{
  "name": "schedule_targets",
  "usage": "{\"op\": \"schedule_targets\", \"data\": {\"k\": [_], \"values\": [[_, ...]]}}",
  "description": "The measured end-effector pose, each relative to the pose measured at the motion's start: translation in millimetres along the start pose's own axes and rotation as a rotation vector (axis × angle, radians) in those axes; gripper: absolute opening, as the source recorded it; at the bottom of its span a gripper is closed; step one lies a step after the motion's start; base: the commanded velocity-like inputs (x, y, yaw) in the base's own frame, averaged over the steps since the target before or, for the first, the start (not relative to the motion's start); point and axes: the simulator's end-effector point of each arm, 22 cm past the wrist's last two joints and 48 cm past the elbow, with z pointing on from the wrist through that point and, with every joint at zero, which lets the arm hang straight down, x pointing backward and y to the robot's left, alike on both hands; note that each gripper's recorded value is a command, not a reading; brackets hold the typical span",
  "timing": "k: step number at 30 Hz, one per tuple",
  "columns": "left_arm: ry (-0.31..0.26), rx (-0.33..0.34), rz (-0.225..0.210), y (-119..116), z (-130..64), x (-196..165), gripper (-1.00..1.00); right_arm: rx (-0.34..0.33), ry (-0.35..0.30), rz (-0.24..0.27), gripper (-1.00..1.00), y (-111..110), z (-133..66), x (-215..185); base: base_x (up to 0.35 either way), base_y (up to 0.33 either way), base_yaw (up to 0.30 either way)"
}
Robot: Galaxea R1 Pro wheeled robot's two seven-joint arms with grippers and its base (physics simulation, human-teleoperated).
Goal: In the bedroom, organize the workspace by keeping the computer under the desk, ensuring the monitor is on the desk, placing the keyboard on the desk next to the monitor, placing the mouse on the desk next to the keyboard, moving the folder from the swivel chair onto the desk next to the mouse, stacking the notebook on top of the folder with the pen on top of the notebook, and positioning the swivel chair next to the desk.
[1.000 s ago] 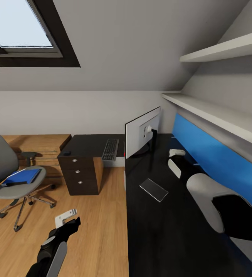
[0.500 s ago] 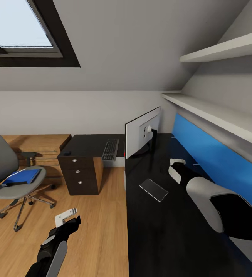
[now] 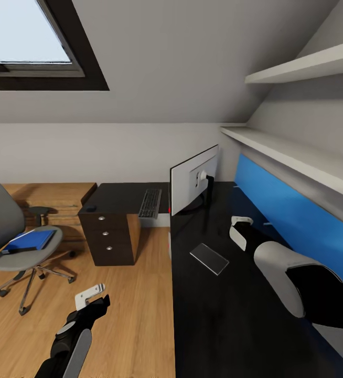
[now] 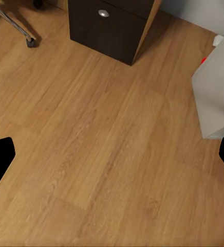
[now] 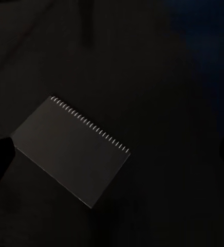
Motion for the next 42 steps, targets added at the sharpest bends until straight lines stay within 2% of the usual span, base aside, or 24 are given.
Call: {"op": "schedule_targets", "data": {"k": [42], "values": [[0.059,-0.025,0.015,7.5,15.0,27.0,1.00,0.008,0.064,-0.012,1.00,0.2,31.9,36.3,0.000,0.000,0.000]]}}
